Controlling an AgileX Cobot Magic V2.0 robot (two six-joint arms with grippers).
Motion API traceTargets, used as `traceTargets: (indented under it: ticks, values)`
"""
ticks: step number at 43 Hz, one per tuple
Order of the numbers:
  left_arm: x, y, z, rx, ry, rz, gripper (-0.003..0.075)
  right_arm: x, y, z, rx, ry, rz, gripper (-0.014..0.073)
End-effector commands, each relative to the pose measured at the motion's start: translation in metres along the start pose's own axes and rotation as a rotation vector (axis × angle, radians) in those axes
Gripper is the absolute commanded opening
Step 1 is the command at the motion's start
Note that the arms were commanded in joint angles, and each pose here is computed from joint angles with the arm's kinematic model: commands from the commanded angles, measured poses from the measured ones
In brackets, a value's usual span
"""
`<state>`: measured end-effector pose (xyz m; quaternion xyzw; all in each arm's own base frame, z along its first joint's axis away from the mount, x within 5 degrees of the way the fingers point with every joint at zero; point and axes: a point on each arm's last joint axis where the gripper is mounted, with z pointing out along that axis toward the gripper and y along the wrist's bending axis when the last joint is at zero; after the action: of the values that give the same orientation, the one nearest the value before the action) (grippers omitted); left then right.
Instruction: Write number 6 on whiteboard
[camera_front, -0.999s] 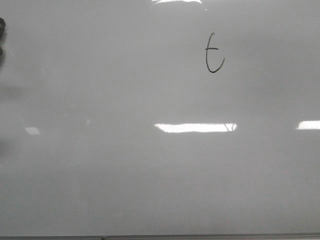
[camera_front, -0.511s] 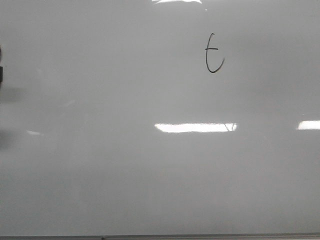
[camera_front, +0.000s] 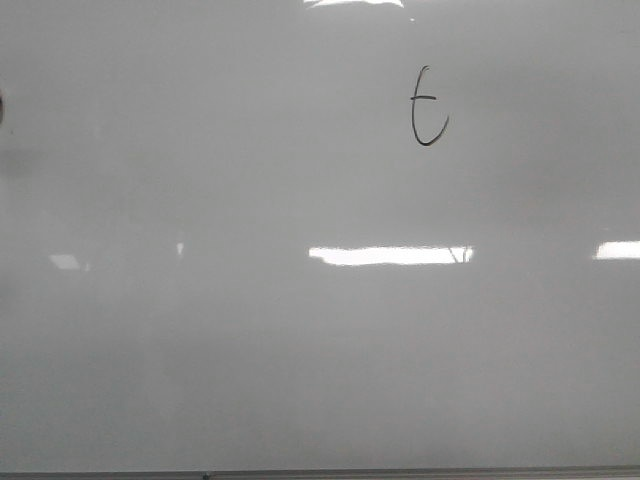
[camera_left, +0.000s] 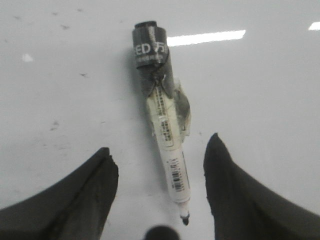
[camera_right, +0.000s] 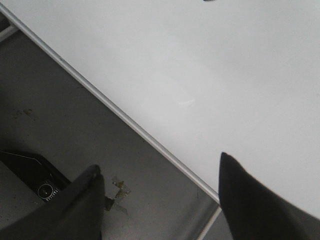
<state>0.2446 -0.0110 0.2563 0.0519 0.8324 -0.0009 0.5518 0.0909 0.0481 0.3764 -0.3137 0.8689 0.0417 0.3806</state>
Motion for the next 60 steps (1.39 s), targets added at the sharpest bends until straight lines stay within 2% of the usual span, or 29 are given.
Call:
traceTargets:
  ticks: [1, 6, 11, 16, 25, 32, 40, 44, 53, 57, 60]
  values:
    - [-0.031, 0.005, -0.025, -0.037, -0.03, 0.021, 0.0389, -0.005, -0.007, -0.013, 0.065, -0.067, 0.057, 0.0508]
    - [-0.05, 0.006, -0.054, -0.063, 0.02, 0.022, 0.0389, 0.0, -0.005, -0.02, 0.053, -0.087, 0.115, 0.0508]
    - [-0.064, -0.003, -0.088, -0.037, 0.059, 0.05, 0.0389, 0.004, 0.0, -0.03, 0.007, -0.132, 0.144, 0.0508]
    - [-0.069, -0.018, -0.113, 0.053, 0.063, 0.041, 0.0388, 0.007, 0.004, -0.037, -0.039, -0.168, 0.165, 0.0508]
    - [-0.065, -0.039, -0.158, 0.263, 0.032, 0.041, 0.0388, 0.01, 0.004, -0.041, -0.037, -0.189, 0.165, 0.0508]
    - [-0.064, -0.044, -0.177, 0.346, -0.019, 0.065, 0.0387, 0.01, 0.004, -0.041, -0.037, -0.19, 0.165, 0.0508]
    - [-0.064, -0.046, -0.178, 0.363, -0.028, 0.106, 0.0371, 0.01, 0.004, -0.042, -0.037, -0.192, 0.165, 0.0504]
    - [-0.064, -0.045, -0.178, 0.358, -0.033, 0.129, 0.0302, 0.01, 0.004, -0.042, -0.037, -0.192, 0.165, 0.0414]
    - [-0.064, -0.045, -0.178, 0.351, -0.035, 0.136, 0.0092, 0.01, 0.004, -0.042, -0.037, -0.192, 0.165, 0.0071]
    - [-0.064, -0.044, -0.178, 0.349, -0.035, 0.139, 0.001, 0.01, 0.004, -0.042, -0.037, -0.192, 0.165, -0.0032]
    - [-0.064, -0.044, -0.178, 0.349, -0.035, 0.139, -0.002, 0.01, 0.004, -0.042, -0.037, -0.192, 0.165, -0.0071]
